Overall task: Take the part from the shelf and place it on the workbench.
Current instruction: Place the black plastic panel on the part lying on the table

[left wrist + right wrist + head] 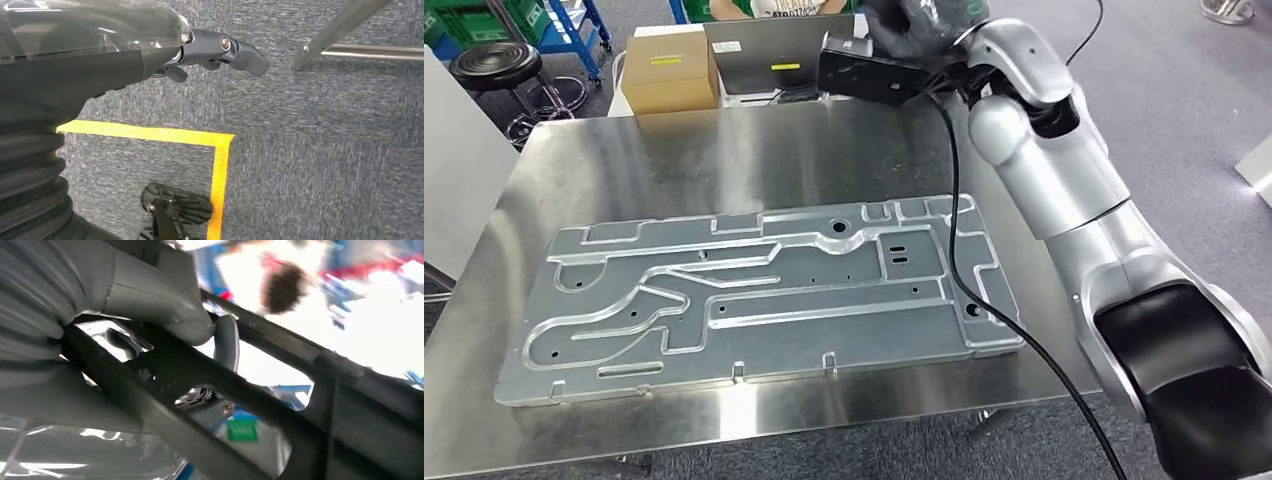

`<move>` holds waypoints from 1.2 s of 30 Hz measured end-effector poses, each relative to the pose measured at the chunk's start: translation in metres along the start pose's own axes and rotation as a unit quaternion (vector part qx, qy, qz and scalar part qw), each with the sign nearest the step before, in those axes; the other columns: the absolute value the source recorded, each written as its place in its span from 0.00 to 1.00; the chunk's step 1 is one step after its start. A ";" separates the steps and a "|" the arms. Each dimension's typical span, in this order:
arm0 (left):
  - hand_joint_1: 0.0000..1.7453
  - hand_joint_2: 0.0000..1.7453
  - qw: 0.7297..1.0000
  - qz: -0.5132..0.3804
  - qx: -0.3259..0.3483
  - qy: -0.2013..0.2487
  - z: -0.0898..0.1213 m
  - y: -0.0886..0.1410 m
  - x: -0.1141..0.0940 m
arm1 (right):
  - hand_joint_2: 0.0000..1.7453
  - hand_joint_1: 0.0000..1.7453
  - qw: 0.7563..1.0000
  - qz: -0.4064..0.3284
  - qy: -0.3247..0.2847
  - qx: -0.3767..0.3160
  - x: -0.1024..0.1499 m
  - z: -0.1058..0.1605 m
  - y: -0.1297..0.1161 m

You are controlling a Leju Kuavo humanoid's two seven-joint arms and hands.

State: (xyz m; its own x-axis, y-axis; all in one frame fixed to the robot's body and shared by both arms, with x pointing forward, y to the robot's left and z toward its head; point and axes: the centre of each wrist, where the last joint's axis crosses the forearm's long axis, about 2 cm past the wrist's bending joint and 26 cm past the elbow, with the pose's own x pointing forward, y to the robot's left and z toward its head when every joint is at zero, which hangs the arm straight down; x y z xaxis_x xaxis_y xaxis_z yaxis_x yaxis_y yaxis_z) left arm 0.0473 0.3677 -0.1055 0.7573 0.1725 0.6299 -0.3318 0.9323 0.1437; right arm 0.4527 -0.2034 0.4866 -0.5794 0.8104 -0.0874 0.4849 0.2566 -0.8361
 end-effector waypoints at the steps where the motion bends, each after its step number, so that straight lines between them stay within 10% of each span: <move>1: 0.00 1.00 1.000 -0.002 -0.002 -0.001 0.000 -0.001 0.000 | 1.00 1.00 1.000 0.021 0.005 0.020 0.003 -0.004 0.003; 11: 0.00 1.00 1.000 0.001 -0.006 -0.010 0.001 -0.003 -0.001 | 1.00 1.00 0.987 0.065 0.000 0.149 0.033 -0.021 0.042; 21: 0.00 1.00 0.999 0.015 -0.004 -0.037 0.000 -0.009 0.001 | 1.00 1.00 0.935 -0.021 -0.047 0.352 0.122 0.003 0.154; 36: 0.00 1.00 0.999 0.015 -0.015 -0.042 0.002 -0.016 -0.002 | 1.00 1.00 0.896 -0.142 -0.016 0.420 0.182 0.033 0.196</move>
State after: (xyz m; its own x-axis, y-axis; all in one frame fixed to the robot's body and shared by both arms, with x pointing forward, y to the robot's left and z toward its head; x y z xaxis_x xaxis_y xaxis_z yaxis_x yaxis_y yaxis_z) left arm 0.0503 0.3516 -0.1073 0.6965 0.1750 0.6958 -0.3359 0.9365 0.1006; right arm 0.4207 -0.0225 0.2889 -0.6259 0.7566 0.1892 -0.3415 -0.0477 -0.9387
